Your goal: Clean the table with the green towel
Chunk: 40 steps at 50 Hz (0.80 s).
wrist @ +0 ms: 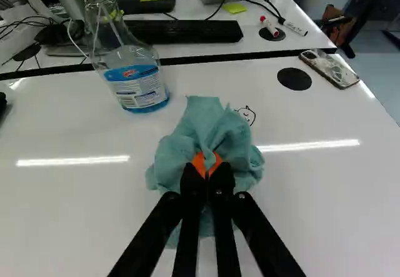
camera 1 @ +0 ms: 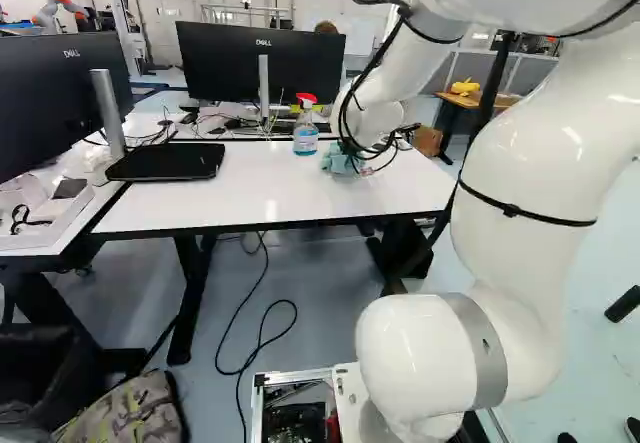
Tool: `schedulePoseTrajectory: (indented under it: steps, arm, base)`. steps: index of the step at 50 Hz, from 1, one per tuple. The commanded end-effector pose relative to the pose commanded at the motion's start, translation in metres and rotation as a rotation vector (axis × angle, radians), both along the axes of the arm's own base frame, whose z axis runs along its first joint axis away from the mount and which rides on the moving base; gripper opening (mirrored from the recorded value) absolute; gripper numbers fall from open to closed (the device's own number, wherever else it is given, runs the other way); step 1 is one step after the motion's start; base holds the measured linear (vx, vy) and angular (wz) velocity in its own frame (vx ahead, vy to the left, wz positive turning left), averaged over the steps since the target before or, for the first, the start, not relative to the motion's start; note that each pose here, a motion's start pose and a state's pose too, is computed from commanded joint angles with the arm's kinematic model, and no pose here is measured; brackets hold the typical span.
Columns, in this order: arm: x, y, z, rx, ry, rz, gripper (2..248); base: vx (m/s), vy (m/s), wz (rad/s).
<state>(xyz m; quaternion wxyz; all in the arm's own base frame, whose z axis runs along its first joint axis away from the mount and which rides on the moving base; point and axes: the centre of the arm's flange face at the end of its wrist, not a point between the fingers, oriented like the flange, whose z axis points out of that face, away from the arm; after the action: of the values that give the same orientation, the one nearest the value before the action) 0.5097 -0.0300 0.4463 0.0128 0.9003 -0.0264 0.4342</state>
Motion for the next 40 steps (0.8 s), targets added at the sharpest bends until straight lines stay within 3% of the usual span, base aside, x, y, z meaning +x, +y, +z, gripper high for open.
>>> schedulePoseTrajectory:
  steps: [40]
  arm:
    - [0.078,-0.034,-0.004,-0.003,-0.031,-0.049,26]
  base:
    - [0.000,0.000,0.000]
